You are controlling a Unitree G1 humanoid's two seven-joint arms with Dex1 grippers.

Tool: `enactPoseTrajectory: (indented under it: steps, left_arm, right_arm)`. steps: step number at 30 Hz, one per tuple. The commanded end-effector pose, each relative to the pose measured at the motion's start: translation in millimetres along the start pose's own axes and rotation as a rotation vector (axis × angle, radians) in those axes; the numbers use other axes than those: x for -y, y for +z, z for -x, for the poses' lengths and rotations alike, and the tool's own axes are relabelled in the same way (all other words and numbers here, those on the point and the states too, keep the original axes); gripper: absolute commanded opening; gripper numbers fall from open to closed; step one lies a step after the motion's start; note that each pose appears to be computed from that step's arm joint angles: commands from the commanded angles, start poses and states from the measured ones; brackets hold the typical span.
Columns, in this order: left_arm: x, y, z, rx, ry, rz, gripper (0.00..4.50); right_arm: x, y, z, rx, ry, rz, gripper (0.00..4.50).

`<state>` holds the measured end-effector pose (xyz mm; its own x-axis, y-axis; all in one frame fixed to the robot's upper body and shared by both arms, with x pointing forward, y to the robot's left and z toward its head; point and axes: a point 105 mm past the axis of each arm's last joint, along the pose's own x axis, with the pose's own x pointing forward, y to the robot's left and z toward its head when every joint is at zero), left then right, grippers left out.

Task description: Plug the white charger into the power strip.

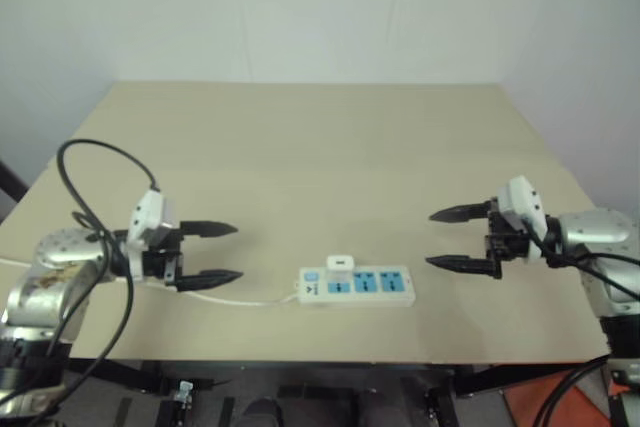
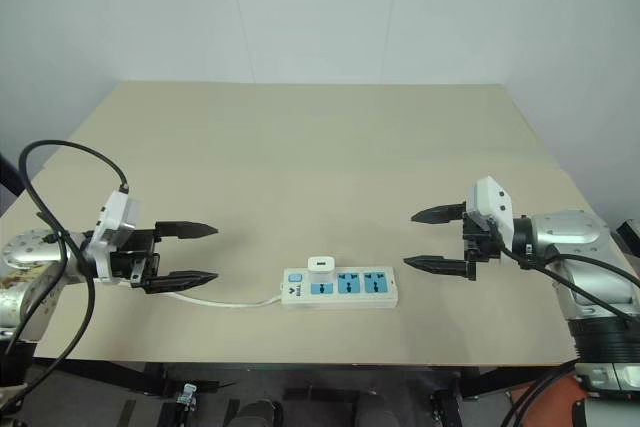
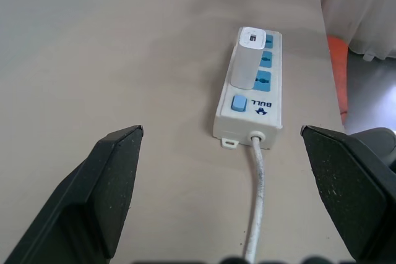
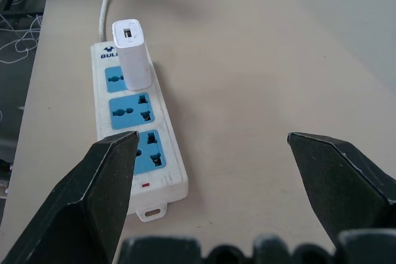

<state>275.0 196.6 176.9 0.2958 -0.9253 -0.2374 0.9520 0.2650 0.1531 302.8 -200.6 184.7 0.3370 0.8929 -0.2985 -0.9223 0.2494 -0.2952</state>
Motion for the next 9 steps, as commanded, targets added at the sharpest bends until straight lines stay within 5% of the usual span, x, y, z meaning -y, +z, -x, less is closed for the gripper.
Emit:
enactPoseTrajectory:
  steps: [1,9]
  left_arm:
    - [1.6,10.5,0.0,0.023,-0.001,-0.035,4.45]
    - [1.4,8.1,-2.2,0.022,-0.009,-0.03,4.45]
  right_arm:
    - [0.5,10.0,5.5,0.018,-0.009,0.034,4.5]
    - [-0.7,9.9,6.5,0.014,-0.01,0.04,4.5]
